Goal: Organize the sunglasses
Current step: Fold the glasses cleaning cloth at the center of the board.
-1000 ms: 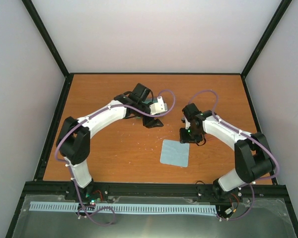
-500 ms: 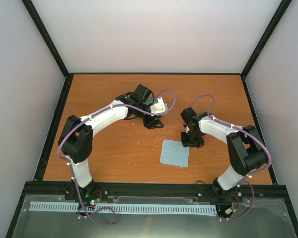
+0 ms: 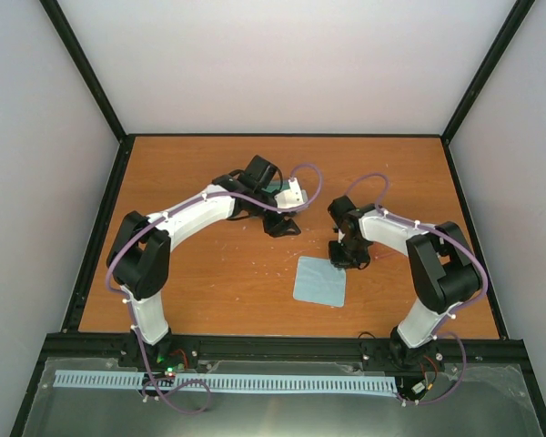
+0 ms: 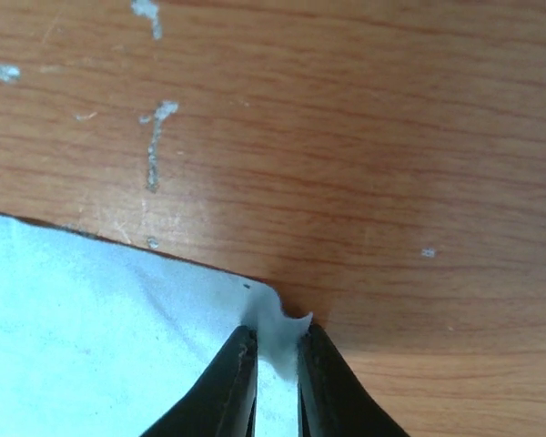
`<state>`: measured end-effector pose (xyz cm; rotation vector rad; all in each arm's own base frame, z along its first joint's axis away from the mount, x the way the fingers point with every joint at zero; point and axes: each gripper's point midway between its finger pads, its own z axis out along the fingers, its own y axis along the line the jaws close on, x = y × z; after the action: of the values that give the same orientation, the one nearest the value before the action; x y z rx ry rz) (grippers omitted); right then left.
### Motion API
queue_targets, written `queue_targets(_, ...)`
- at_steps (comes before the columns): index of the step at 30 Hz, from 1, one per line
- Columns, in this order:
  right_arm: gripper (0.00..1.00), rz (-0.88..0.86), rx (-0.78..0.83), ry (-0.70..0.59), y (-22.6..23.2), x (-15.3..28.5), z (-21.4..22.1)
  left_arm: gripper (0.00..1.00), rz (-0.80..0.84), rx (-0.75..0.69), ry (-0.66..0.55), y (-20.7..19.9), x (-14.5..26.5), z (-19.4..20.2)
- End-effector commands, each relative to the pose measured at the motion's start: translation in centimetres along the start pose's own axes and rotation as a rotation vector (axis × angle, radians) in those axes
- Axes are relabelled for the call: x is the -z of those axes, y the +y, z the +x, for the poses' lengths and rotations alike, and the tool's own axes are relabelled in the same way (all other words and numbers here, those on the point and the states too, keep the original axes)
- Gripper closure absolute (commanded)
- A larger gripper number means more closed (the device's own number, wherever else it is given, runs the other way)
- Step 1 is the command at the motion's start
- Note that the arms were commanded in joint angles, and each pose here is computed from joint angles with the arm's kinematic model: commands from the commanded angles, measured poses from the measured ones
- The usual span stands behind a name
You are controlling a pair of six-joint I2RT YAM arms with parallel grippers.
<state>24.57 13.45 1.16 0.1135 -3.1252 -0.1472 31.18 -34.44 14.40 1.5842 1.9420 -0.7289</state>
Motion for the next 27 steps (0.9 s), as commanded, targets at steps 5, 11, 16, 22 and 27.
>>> queue_targets(5, 0.97, -0.042, 0.01, 0.062, 0.7, -1.7, 1.2, 0.39, 0.044, 0.034, -0.017, -0.6, -0.5, 0.3)
queue_targets(11, 0.97, 0.006, -0.01, -0.023, 0.0, 0.1, -0.2, 0.44, 0.124, 0.091, 0.03, -1.3, -2.6, 1.6)
queue_targets(16, 0.97, 0.019, -0.022, -0.061, 0.0, 0.9, -1.3, 0.44, 0.132, 0.077, 0.125, -1.9, -5.0, 3.8)
queue_targets(22, 0.97, 0.007, -0.036, -0.106, 0.3, 1.8, -2.1, 0.5, 0.079, 0.037, 0.216, -2.4, -7.4, 6.2)
queue_targets(27, 0.97, 0.001, -0.034, -0.133, 0.4, 2.4, -2.5, 0.56, 0.034, 0.04, 0.261, -1.6, -8.8, 6.8)
